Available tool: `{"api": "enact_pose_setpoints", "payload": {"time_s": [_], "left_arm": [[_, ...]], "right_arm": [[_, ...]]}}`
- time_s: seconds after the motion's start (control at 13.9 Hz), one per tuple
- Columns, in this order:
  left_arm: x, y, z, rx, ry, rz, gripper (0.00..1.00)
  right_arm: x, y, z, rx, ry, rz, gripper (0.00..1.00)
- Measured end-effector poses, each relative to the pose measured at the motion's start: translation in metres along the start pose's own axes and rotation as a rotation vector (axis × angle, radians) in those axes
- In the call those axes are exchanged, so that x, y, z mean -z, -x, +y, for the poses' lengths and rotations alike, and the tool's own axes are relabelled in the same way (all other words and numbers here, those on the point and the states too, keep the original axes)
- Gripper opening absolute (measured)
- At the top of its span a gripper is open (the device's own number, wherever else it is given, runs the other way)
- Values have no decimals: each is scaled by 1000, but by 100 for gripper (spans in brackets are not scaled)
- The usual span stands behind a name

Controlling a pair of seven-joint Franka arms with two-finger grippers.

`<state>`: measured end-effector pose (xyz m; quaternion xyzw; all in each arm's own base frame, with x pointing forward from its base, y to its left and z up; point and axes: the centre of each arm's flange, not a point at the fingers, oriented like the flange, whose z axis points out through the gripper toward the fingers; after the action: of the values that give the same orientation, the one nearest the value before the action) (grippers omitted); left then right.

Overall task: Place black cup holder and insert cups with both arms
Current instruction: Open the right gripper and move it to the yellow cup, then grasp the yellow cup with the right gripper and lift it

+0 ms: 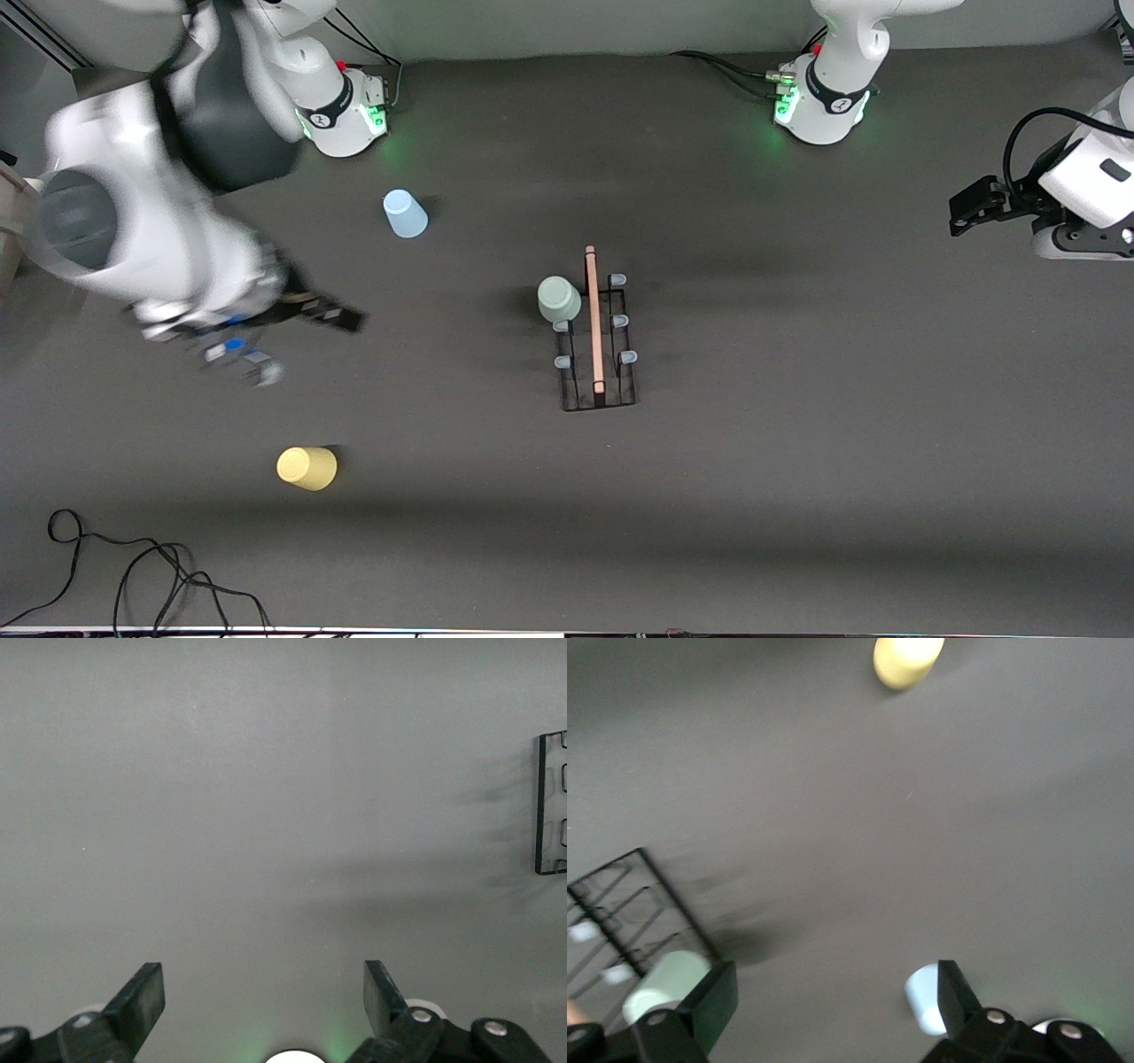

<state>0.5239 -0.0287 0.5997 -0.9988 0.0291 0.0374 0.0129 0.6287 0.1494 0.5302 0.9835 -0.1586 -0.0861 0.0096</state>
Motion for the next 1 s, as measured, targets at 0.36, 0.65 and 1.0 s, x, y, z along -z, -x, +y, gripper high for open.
{"api": "enact_pose_setpoints", "payload": {"time_s": [0.36, 0.65, 1.0], "left_arm": [[1, 0, 4, -7, 0, 2, 100], [2, -1, 6, -11, 0, 5, 100], [-5, -5, 13, -23, 0, -9, 100]], "right_arm": [[-11, -85, 97, 284, -8, 145, 100], [-79, -128, 76, 321, 19, 228, 100], [-183, -160, 63, 323, 29, 215, 100]]}}
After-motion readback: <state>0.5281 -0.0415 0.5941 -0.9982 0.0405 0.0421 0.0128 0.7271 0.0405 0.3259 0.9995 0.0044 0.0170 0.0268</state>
